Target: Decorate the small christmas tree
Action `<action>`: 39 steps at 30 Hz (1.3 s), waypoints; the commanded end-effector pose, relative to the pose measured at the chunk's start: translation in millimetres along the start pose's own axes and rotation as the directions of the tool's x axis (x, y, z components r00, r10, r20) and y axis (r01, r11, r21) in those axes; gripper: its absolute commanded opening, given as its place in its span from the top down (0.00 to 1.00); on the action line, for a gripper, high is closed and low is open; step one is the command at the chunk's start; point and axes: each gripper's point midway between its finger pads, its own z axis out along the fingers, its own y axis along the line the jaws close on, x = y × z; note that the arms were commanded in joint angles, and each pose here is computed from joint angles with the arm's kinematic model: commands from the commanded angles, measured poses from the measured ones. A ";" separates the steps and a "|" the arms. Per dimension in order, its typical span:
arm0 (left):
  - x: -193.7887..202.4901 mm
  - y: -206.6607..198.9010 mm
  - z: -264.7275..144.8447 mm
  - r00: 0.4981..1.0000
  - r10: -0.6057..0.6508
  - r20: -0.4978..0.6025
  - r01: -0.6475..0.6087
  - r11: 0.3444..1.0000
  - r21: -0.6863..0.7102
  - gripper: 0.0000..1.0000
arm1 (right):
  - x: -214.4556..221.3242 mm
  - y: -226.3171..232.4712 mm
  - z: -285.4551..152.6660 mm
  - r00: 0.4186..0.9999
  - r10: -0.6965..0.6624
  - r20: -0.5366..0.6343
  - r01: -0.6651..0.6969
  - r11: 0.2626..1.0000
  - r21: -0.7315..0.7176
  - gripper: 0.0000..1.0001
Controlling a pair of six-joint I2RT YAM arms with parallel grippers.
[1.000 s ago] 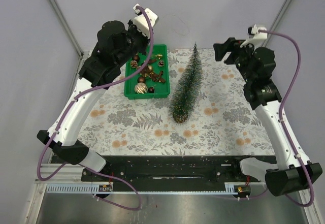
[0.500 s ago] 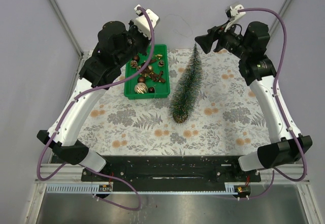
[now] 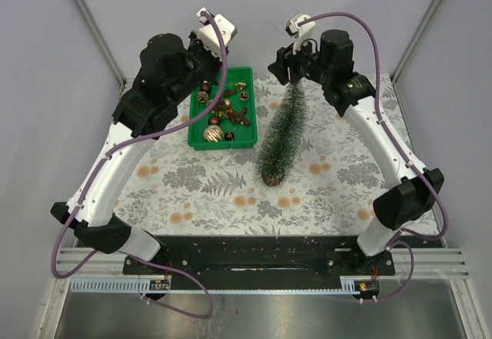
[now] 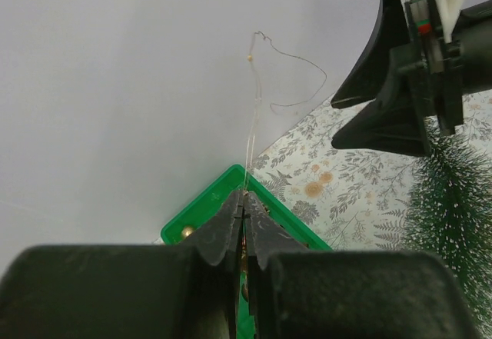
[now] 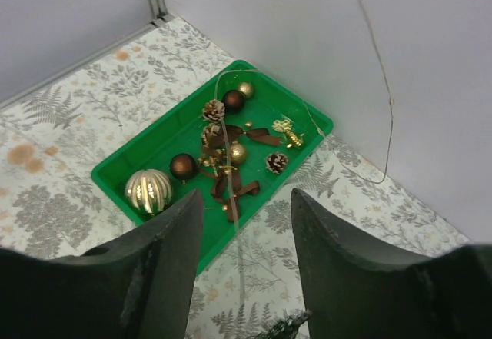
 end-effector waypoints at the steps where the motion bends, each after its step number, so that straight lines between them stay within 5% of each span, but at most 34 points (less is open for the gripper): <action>1: -18.2 10.8 -16.2 0.999 0.004 0.052 -0.002 0.999 -0.045 0.94 | -33.0 -21.1 -2.5 0.994 -0.091 0.063 0.082 0.986 0.145 0.52; 6: -14.3 11.1 -18.7 0.999 0.007 0.043 -0.005 0.999 -0.051 0.95 | -51.3 -22.5 -10.2 0.984 -0.104 0.144 0.077 0.980 0.181 0.83; 10: -12.3 12.2 -20.0 0.999 0.010 0.037 -0.008 0.998 -0.058 0.95 | -64.9 -23.4 -17.0 0.976 -0.116 0.187 0.078 0.977 0.199 0.97; 22: -10.9 12.8 -24.8 0.999 0.004 0.035 -0.002 0.998 -0.064 0.95 | -86.6 -12.6 -33.8 0.963 -0.121 0.241 0.080 0.982 0.173 0.88; 34: -9.3 11.4 -26.5 1.000 -0.003 0.031 0.005 0.998 -0.059 0.95 | -97.7 15.5 -60.7 0.953 -0.017 0.302 -0.007 0.997 0.078 1.00; 39: -9.0 10.4 -25.8 0.999 -0.011 0.031 0.013 0.998 -0.055 0.95 | -102.4 2.5 -71.0 0.945 -0.058 0.322 0.002 0.985 0.170 1.00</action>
